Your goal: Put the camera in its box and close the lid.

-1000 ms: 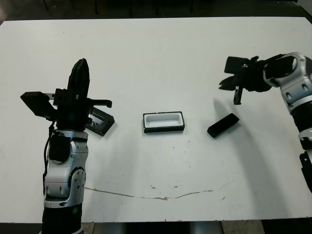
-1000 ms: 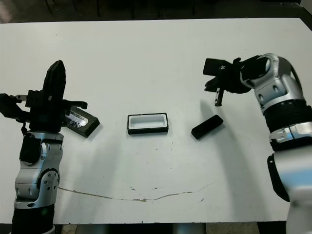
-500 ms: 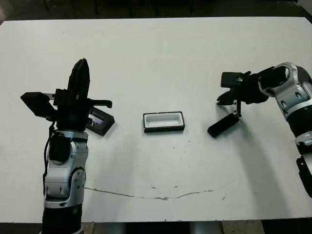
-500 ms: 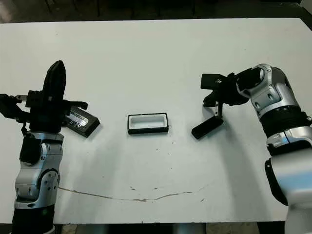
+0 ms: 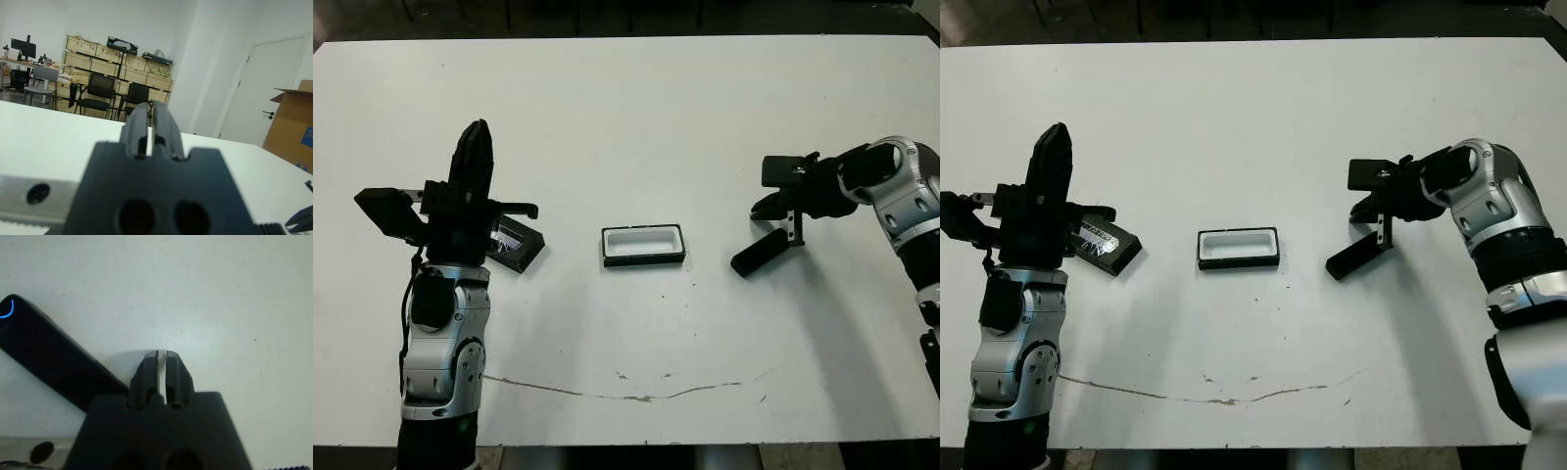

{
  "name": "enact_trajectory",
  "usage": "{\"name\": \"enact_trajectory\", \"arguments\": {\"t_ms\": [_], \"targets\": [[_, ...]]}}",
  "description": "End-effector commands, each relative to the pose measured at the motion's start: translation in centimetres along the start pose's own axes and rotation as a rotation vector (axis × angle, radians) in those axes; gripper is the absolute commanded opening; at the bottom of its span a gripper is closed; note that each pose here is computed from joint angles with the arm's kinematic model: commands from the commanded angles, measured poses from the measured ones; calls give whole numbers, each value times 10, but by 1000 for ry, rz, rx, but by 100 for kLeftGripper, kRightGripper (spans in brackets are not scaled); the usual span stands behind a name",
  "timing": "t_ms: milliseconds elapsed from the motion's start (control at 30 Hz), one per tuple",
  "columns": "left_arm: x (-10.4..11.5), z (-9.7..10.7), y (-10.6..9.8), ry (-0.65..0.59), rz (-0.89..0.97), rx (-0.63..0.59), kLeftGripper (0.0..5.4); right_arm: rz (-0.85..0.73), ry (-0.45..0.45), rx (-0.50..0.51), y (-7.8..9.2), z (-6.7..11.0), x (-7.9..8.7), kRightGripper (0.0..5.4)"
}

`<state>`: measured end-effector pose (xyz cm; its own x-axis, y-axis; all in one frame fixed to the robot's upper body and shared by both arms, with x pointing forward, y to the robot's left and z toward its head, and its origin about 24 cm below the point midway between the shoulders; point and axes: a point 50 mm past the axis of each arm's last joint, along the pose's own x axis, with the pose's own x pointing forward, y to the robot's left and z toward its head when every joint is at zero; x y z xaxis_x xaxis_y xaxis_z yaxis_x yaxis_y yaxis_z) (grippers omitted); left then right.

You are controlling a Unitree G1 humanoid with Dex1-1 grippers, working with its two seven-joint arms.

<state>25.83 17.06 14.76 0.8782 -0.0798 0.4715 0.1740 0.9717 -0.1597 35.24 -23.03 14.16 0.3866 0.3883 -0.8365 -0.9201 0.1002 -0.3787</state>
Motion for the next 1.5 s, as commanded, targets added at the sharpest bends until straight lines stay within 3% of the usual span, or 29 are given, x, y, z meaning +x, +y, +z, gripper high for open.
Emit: {"name": "enact_trajectory", "arguments": {"t_ms": [33,400,733,967,1200,1500], "targets": [[-4,-2,5,23,11,30,2,63,24,43,17,-19,1,0],[-4,0,6,25,14,14,2,49,9,44,28,-24,-19,0],[-5,0,7,30,16,20,2,63,-7,56,40,-21,-23,0],[-5,0,8,28,15,40,2,79,-73,84,47,-18,-29,0],[-5,1,9,24,16,47,2,57,3,32,53,-3,-49,0],[-5,1,9,26,18,48,2,89,12,42,58,2,-56,0]]}}
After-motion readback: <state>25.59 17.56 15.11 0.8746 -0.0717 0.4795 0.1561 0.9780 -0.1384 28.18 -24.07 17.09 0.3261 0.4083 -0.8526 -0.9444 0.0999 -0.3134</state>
